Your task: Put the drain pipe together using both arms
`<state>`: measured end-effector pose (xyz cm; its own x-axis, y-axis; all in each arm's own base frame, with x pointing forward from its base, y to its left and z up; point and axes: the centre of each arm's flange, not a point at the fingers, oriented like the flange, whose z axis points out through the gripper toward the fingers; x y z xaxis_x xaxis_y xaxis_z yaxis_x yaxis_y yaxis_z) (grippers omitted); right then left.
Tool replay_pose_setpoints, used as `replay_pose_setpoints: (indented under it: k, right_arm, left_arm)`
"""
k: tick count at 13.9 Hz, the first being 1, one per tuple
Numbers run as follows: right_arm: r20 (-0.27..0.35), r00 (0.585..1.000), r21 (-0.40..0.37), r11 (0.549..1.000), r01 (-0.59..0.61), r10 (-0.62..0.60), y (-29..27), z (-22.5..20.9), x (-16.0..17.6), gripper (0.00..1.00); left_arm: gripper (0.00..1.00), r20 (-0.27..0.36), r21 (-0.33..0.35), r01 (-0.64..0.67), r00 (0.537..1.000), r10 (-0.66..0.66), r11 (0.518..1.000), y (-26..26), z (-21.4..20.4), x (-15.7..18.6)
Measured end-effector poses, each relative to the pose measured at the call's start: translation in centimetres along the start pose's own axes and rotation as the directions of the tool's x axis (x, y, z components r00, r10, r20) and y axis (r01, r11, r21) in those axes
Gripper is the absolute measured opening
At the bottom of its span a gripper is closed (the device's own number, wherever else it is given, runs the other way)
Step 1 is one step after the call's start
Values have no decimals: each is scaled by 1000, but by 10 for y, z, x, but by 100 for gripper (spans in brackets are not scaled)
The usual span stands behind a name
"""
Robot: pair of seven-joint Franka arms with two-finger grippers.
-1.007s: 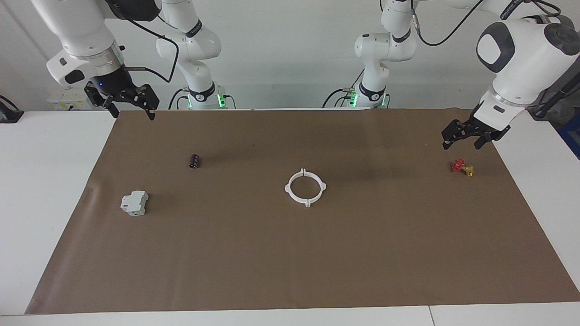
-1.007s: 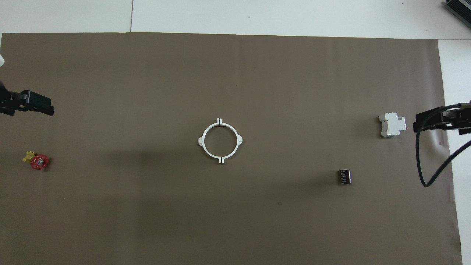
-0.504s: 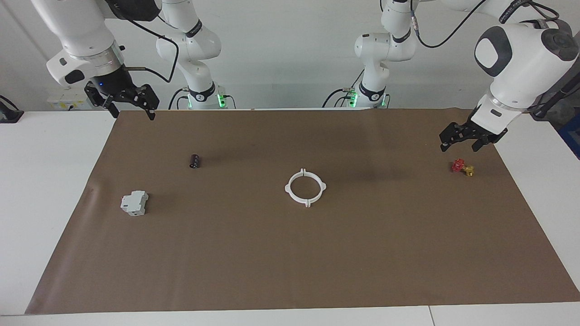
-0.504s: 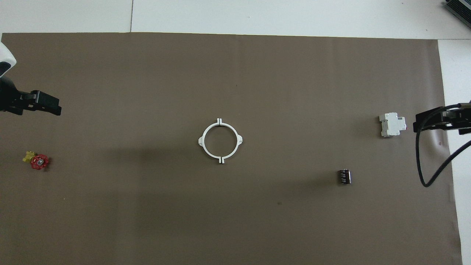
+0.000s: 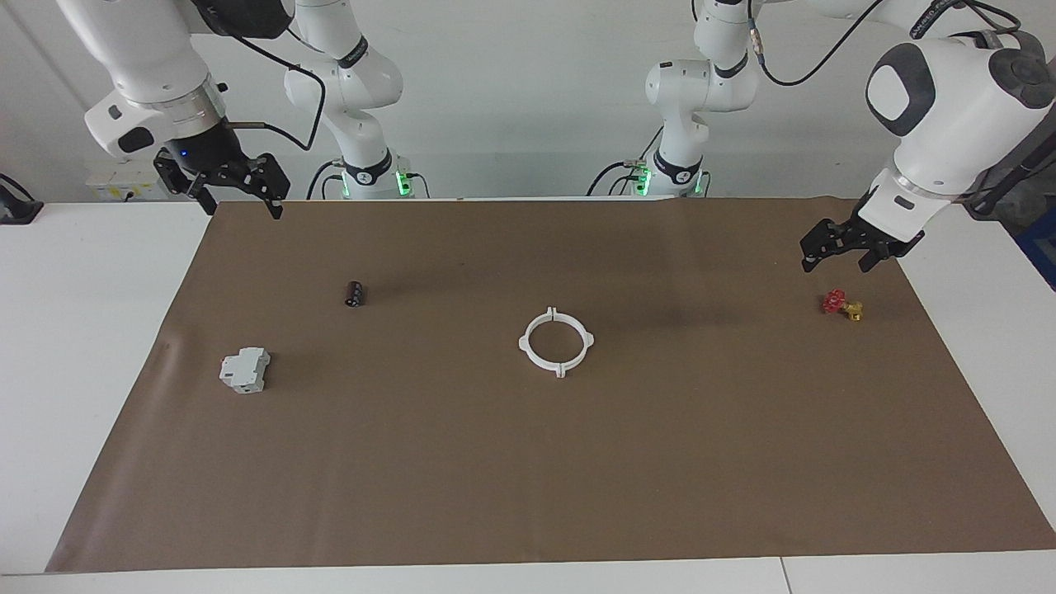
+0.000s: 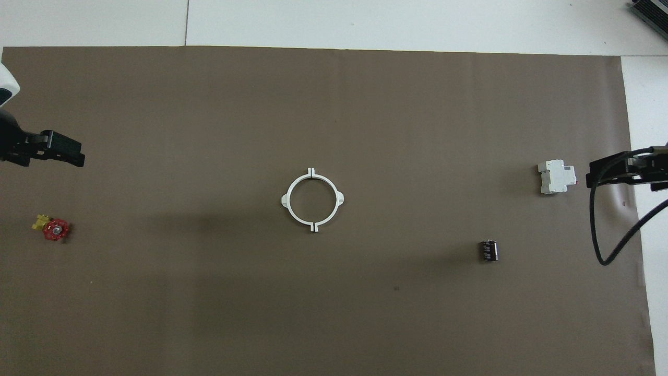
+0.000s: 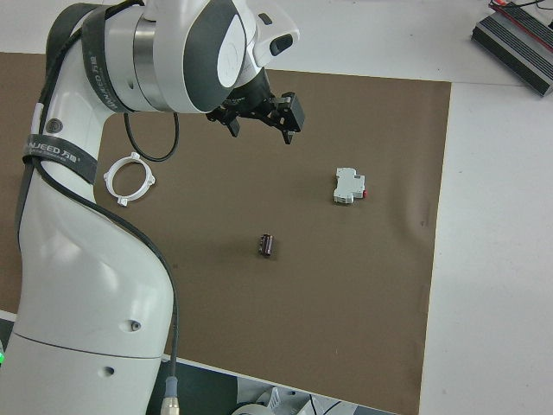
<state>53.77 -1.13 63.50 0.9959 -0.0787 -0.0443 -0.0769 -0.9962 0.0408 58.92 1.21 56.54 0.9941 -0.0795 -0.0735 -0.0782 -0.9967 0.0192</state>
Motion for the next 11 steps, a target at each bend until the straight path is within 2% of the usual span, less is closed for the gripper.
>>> replay_pose_setpoints:
  k: [7,11]
  right_arm:
    - [0,1000,0,1000,0,0,0,0,0,100]
    - [0,1000,0,1000,0,0,0,0,0,100]
  left_arm:
    - [100,-17,-4,-10,1000,10,1000,6,-20,-10]
    - [100,-4,-7,-11,1000,11,1000,14,-23,-13]
